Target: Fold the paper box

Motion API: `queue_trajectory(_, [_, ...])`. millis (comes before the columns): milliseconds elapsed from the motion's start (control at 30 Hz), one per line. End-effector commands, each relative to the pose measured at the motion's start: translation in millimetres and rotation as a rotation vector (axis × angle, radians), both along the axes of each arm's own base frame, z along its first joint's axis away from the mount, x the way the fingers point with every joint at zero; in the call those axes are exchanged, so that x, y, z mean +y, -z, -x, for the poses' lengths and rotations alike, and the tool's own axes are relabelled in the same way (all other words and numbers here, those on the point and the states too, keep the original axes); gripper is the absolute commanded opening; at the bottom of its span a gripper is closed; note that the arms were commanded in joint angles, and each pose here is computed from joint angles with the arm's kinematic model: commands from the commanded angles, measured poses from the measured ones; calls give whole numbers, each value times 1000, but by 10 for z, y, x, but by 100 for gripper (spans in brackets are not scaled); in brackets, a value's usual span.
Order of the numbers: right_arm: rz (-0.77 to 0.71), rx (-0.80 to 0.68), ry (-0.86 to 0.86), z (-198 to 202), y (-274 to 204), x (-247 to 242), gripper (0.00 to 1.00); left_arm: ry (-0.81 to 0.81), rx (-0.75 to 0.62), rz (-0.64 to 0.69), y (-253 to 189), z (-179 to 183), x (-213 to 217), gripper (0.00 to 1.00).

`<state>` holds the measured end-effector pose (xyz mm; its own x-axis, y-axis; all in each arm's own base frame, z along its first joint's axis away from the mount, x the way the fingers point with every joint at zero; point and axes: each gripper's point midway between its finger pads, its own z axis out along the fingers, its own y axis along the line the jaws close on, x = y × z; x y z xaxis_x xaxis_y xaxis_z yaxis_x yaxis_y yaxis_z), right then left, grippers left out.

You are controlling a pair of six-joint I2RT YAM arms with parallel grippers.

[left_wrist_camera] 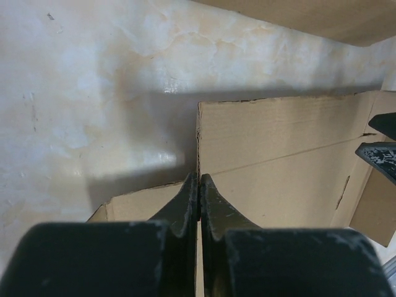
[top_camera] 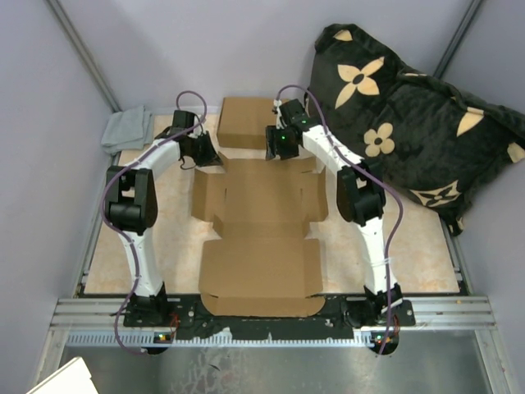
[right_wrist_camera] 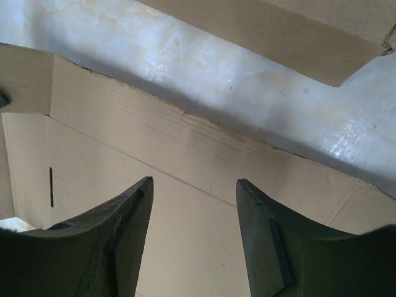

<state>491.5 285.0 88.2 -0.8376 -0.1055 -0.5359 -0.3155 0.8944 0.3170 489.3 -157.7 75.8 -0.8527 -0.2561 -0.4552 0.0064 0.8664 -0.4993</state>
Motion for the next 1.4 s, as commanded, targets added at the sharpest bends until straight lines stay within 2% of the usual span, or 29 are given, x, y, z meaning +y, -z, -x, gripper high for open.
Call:
queue_trajectory(0, [-36, -47, 8, -89, -183, 37, 57, 5, -65, 17, -243, -98, -43, 3])
queue_trajectory(167, [68, -134, 210, -221, -415, -492, 62, -7, -45, -19, -171, -79, 18, 3])
queue_trajectory(333, [111, -75, 345, -288, -238, -1076, 63, -12, -39, -28, -151, -67, 33, 3])
queue_trajectory(433, [131, -50, 363, -277, -124, -1219, 63, -16, -40, -33, -148, -65, 48, 3])
queue_trajectory(633, [132, -22, 342, -257, 45, -1201, 63, -18, -34, -36, -125, -55, 53, 3])
queue_trajectory(733, [74, -1, 290, -244, 103, -1061, 63, -16, -32, -33, -117, -50, 44, 3])
queue_trajectory(900, [8, -31, 229, -211, -15, -874, 57, -17, -33, -30, -124, -56, 42, 3])
queue_trajectory(1200, [-9, -72, 154, -168, -239, -620, 56, -17, -37, -23, -155, -64, 31, 3])
queue_trajectory(1367, [0, -57, 126, -171, -172, -478, 56, -4, -42, -10, -202, -84, -18, 6])
